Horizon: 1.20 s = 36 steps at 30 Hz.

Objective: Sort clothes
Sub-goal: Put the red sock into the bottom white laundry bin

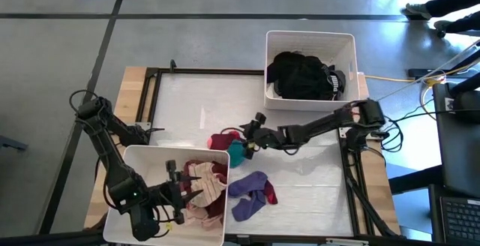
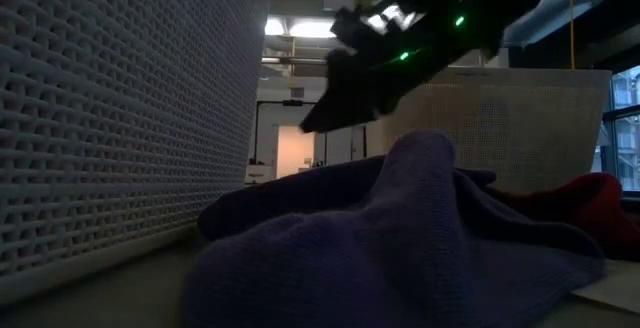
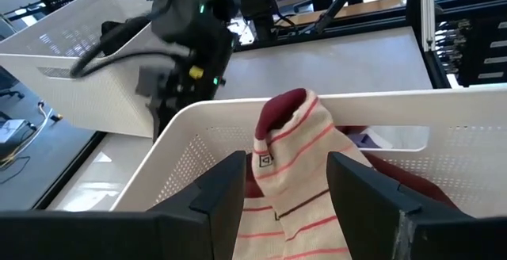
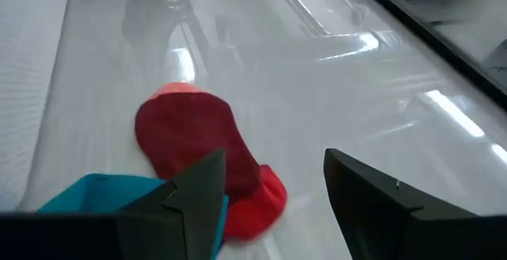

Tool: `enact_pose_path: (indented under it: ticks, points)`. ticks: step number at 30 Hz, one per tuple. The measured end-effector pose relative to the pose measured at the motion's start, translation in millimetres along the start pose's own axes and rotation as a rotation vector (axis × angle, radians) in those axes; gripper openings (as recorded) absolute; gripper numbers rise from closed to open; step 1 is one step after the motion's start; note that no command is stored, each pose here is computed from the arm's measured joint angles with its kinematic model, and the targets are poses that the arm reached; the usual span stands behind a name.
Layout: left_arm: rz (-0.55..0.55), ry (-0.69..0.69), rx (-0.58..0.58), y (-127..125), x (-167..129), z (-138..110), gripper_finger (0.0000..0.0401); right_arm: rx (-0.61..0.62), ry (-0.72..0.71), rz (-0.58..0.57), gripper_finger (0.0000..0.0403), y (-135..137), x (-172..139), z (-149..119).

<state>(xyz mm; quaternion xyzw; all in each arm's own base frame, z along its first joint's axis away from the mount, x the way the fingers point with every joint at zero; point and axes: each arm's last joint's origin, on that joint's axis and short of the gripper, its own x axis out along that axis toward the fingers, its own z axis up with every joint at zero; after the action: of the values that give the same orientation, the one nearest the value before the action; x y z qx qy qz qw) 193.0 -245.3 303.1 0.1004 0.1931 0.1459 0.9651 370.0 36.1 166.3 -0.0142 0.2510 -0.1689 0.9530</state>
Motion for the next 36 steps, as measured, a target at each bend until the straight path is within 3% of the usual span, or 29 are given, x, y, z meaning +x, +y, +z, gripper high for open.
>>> enact_pose_path:
  ticks: [8, 19, 27, 36]
  points:
    - [0.000, 0.000, -0.003, 0.0, 0.0, 0.0, 0.0169, 0.027, 0.003, 0.100, 0.0214, -1.6, 30.0, -17.8]
    - [0.002, 0.000, -0.002, 0.2, 0.5, 0.1, 0.0169, 0.023, 0.023, 0.083, 0.0214, 0.7, 48.4, -39.2]
    - [0.002, 0.001, -0.001, 0.3, 0.5, 0.1, 0.0169, 0.054, 0.019, 0.064, 0.0214, -3.8, 51.2, -39.3]
    - [0.002, 0.000, -0.005, 0.2, 0.5, 0.2, 0.0169, 0.087, 0.103, 0.035, 0.0210, -11.8, 54.8, -48.4]
